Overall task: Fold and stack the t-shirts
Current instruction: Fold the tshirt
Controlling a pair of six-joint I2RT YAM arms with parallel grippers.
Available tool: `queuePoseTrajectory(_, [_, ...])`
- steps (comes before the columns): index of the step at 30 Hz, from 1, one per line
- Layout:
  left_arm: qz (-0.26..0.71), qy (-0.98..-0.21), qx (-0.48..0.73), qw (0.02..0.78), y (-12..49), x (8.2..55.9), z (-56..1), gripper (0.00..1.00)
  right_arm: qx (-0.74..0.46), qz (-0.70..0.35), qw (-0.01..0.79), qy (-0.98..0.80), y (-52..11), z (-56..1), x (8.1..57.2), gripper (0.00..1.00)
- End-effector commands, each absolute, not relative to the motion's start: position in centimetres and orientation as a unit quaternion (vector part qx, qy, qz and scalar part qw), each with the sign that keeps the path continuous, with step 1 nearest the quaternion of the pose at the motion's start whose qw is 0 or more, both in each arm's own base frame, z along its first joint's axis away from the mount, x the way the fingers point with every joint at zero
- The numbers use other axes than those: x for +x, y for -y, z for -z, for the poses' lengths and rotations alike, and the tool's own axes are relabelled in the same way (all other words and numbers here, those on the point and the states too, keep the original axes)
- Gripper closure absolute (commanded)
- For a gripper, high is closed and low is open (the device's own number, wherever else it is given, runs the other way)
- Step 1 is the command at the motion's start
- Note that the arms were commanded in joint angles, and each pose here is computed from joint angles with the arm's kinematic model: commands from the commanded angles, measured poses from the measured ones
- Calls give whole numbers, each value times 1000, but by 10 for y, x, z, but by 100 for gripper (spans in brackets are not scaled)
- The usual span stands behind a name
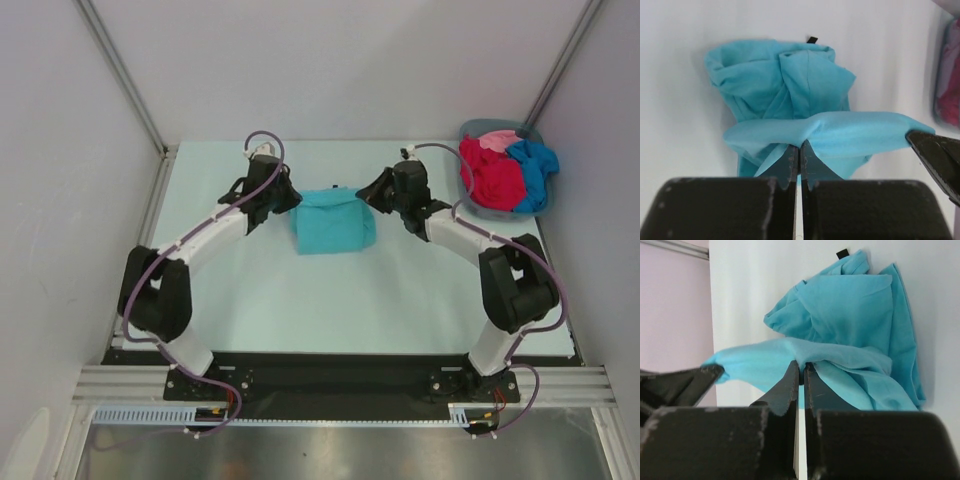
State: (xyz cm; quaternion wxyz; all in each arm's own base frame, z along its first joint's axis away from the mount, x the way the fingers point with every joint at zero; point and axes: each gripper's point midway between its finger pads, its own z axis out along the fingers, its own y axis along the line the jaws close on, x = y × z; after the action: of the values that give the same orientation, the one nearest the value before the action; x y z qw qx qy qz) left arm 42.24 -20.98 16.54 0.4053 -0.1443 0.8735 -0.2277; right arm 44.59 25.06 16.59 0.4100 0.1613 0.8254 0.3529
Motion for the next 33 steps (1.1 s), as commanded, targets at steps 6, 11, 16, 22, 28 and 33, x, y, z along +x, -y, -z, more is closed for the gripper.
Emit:
queuePoseTrajectory(6, [216,-872,-109,425,217,495,-172,100,149,-360,422,-819,-256,-171,500,100])
queuePoseTrajectory(11, [207,-874,-113,425,213,510,-168,99,147,-364,415,-820,-261,-161,531,100])
queuePoseTrajectory(16, [198,-878,-120,419,206,516,-155,100,141,-367,418,-819,-266,-164,549,100])
queuePoseTrajectory(22, [185,-886,-118,409,200,526,-133,66,143,-370,410,-822,-270,-146,555,100])
queuePoseTrajectory(28, [170,-888,-117,410,195,532,-127,0,145,-363,412,-823,-268,-133,558,55])
queuePoseTrajectory(33, [168,-883,-117,423,192,533,-140,0,131,-349,449,-812,-260,-157,566,44])
